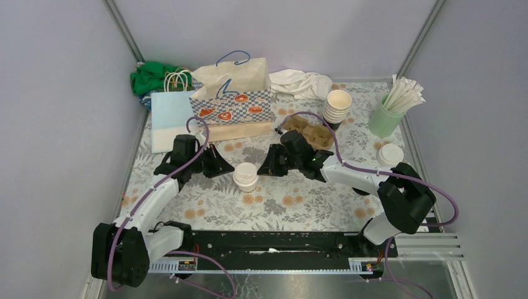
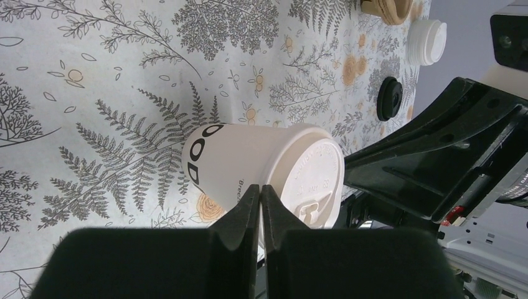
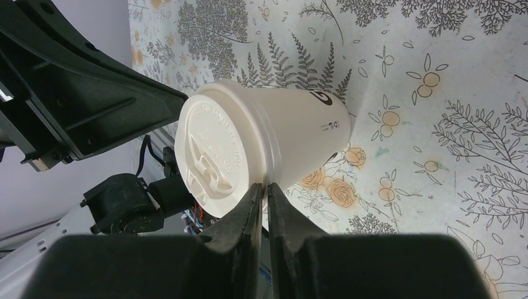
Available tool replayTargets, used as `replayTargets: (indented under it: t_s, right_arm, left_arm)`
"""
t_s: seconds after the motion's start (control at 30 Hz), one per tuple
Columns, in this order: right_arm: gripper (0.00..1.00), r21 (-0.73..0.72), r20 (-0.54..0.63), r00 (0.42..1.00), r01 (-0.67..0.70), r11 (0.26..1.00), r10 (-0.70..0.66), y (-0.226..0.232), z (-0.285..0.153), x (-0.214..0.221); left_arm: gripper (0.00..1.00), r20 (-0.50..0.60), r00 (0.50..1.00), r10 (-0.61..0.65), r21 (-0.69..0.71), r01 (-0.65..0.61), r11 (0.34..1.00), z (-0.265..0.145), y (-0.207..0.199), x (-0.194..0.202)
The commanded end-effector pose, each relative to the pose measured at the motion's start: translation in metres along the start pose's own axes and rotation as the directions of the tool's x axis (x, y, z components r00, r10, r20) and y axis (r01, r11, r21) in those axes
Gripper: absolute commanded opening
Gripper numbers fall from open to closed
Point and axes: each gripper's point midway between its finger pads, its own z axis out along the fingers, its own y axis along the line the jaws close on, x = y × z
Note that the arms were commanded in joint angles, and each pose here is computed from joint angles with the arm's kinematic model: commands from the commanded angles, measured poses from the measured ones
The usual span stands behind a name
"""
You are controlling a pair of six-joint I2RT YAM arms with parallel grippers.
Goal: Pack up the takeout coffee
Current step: Close the cup lid on the coffee cup.
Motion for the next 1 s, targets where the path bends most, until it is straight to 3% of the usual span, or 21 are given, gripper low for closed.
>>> replayTargets:
  t_s: [0.0, 0.47, 0.97]
  right_arm:
    - [0.13, 0.022, -0.021, 1.0, 0.001, 1.0, -0.001, -0.007, 0.008, 0.002]
    - [0.13, 0.07, -0.046, 0.999, -0.016, 0.997, 0.019, -0.031, 0.01, 0.018]
    - [0.18, 0.033, 0.059, 0.995, 0.081, 0.996, -0.083, 0.02, -0.018, -0.027]
  left_arm:
    - [0.05, -0.06, 0.998, -0.017, -0.062, 0.013, 0.998, 0.009, 0.013, 0.018]
    - [0.03, -0.026, 0.999, -0.021, -0.106, 0.018, 0.994, 0.011, 0.018, 0.018]
    - [0.21, 0.11, 0.986, 0.127, -0.185, -0.106, 0.977, -0.024, -0.02, -0.046]
